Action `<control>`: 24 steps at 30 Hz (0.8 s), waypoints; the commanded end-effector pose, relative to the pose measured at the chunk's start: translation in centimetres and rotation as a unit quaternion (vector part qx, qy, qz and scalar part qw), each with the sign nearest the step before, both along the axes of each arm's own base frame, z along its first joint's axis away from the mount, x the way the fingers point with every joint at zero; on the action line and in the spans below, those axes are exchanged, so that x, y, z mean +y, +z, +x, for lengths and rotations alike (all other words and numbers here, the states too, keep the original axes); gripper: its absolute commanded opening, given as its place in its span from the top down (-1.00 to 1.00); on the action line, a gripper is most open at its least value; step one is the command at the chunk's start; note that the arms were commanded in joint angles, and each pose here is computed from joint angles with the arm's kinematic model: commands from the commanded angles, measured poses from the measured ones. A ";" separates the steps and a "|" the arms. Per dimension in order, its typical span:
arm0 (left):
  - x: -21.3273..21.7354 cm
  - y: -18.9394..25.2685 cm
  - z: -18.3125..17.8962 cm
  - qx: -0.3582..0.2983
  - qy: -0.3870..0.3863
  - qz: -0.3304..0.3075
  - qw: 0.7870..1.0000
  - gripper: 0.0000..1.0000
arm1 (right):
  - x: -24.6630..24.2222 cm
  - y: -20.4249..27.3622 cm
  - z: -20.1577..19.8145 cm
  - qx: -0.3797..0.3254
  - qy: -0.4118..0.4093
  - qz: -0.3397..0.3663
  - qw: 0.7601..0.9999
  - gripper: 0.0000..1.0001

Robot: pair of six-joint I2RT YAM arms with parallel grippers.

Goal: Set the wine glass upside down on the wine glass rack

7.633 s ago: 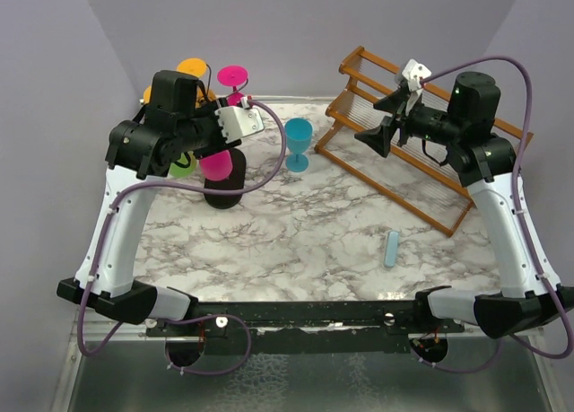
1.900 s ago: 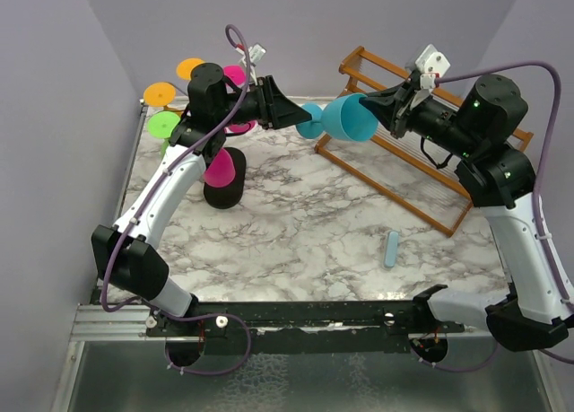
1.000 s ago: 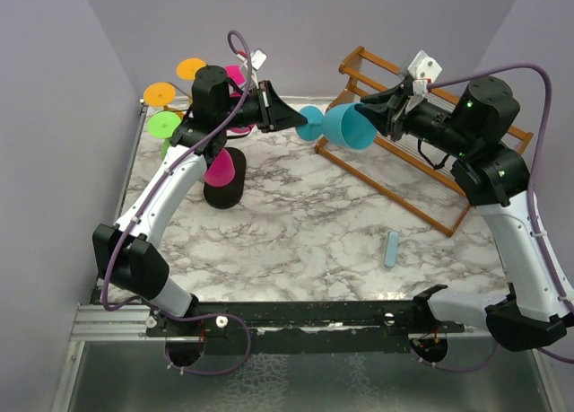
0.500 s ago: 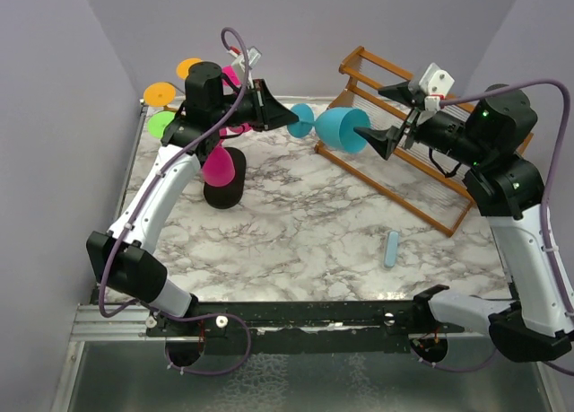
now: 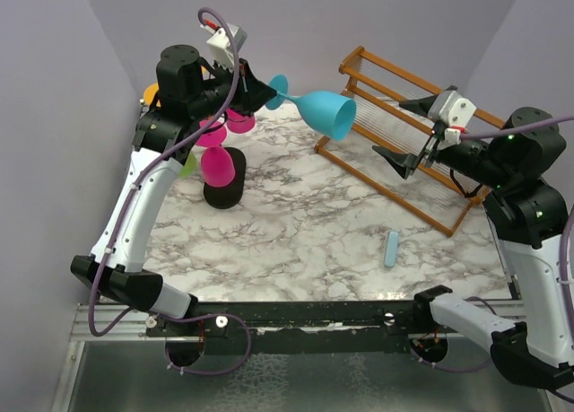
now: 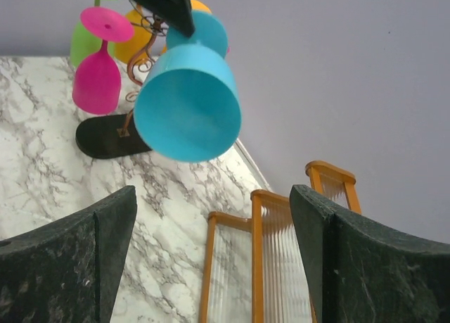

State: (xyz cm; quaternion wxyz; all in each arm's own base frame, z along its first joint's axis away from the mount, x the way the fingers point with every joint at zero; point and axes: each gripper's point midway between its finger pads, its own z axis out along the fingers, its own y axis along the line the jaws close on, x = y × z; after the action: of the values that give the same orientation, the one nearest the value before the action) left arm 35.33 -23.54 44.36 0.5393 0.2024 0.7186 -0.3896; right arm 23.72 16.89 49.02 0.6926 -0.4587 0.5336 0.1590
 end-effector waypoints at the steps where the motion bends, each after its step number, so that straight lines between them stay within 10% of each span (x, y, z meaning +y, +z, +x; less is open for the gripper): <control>1: 3.3 2.7 0.4 -0.086 0.072 0.068 0.991 1.00 | -0.3 -3.1 0.6 0.015 -0.003 -0.032 0.999 -0.79; 24: 6.3 8.0 3.5 -0.281 0.218 0.297 0.886 1.00 | 0.8 -13.0 5.7 0.084 -0.035 0.001 0.996 -0.78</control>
State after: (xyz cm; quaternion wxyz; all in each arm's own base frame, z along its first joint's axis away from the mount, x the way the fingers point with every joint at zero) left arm 38.33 -18.08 50.14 0.6825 0.2887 0.6705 -0.0360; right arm 28.55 17.69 34.63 0.6102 -0.4531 0.6258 0.1751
